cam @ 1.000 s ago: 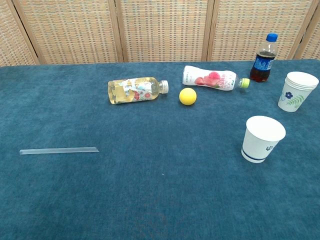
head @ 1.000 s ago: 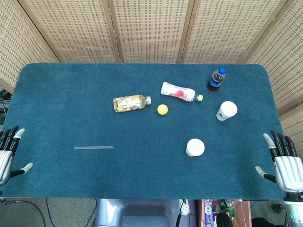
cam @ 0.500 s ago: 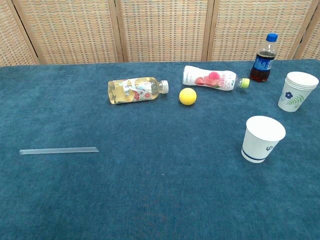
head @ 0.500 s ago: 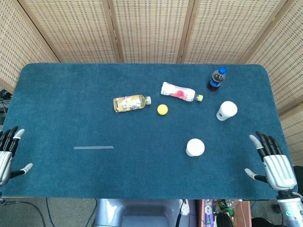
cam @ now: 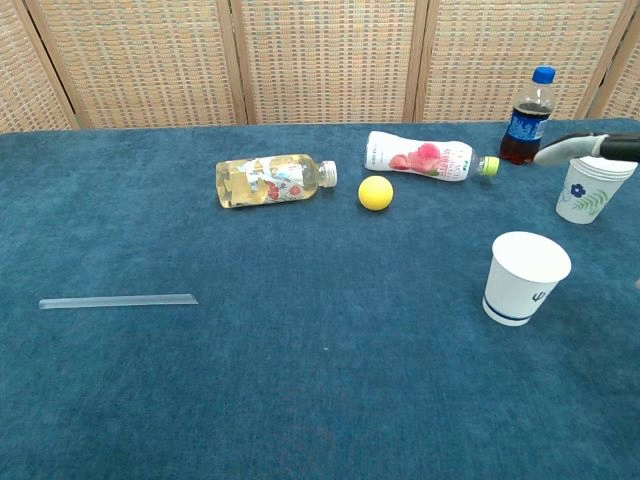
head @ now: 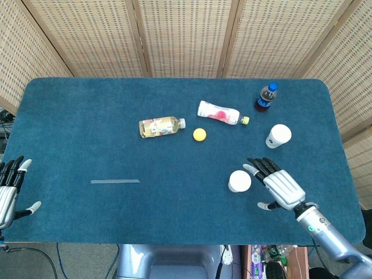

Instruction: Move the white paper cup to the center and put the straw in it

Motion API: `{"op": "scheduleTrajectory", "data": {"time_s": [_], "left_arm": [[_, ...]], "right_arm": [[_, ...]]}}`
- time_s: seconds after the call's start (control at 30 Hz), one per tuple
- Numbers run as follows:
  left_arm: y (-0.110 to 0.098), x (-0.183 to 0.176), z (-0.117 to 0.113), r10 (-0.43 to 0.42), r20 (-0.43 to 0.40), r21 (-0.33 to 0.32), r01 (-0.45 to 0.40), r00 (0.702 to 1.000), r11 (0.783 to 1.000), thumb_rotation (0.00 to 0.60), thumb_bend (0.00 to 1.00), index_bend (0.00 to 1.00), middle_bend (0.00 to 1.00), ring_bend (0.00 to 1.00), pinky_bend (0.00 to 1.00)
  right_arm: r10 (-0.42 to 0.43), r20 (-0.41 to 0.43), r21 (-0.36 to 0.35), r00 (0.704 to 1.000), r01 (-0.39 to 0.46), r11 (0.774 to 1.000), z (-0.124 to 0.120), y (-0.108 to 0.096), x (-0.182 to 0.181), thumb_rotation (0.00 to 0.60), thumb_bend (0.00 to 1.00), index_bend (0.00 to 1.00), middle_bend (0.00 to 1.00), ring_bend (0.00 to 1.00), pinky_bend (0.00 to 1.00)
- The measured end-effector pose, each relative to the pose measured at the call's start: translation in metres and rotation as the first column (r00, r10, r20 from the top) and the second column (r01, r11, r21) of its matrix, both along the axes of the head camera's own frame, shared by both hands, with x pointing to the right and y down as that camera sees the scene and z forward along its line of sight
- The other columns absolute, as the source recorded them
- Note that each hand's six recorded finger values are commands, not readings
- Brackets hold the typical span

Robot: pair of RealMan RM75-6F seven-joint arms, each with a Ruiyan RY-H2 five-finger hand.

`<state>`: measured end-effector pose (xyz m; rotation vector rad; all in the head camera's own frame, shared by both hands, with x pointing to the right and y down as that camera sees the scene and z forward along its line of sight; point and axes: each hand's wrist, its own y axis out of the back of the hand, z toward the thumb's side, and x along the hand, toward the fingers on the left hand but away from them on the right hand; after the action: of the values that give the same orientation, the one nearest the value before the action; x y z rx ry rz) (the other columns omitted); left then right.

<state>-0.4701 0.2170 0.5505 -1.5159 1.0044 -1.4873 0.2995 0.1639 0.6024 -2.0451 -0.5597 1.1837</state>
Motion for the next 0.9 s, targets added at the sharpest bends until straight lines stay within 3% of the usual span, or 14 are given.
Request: {"op": "scheduleTrajectory", "data": {"time_s": [0.17,0.57,0.67,0.77,0.9], "left_arm": [[-0.002,-0.002,0.003,-0.011,-0.005,-0.014,0.01,1.0,1.0,0.6,0.03,0.0,0.0,0.0,0.0],[-0.004,-0.004,0.008,-0.015,0.006,-0.028,0.015,1.0,1.0,0.6,0.03,0.0,0.0,0.0,0.0],[-0.005,-0.004,0.009,-0.018,0.007,-0.028,0.018,1.0,0.999,0.6,0.03,0.0,0.0,0.0,0.0],[-0.006,-0.005,0.01,-0.021,0.008,-0.032,0.021,1.0,0.999,0.6,0.03,0.0,0.0,0.0,0.0],[-0.006,-0.006,0.011,-0.023,0.011,-0.035,0.023,1.0,0.999,0.6,0.03,0.0,0.0,0.0,0.0]], "right_arm": [[-0.024,-0.009,-0.055,1.0,0.024,0.998,0.014,0.001,-0.023,0.6,0.0,0.0,0.0,0.0,0.0],[-0.038,-0.078,-0.074,0.996,0.032,0.997,0.053,-0.01,-0.055,0.6,0.0,0.0,0.0,0.0,0.0],[-0.018,-0.09,-0.099,0.996,0.009,0.995,0.06,-0.013,-0.058,0.6,0.0,0.01,0.01,0.0,0.07],[-0.007,-0.108,-0.105,0.994,-0.004,0.994,0.068,-0.018,-0.058,0.6,0.01,0.08,0.12,0.04,0.18],[0.007,-0.118,-0.095,0.993,-0.018,0.995,0.075,-0.022,-0.058,0.6,0.14,0.27,0.33,0.22,0.4]]}}
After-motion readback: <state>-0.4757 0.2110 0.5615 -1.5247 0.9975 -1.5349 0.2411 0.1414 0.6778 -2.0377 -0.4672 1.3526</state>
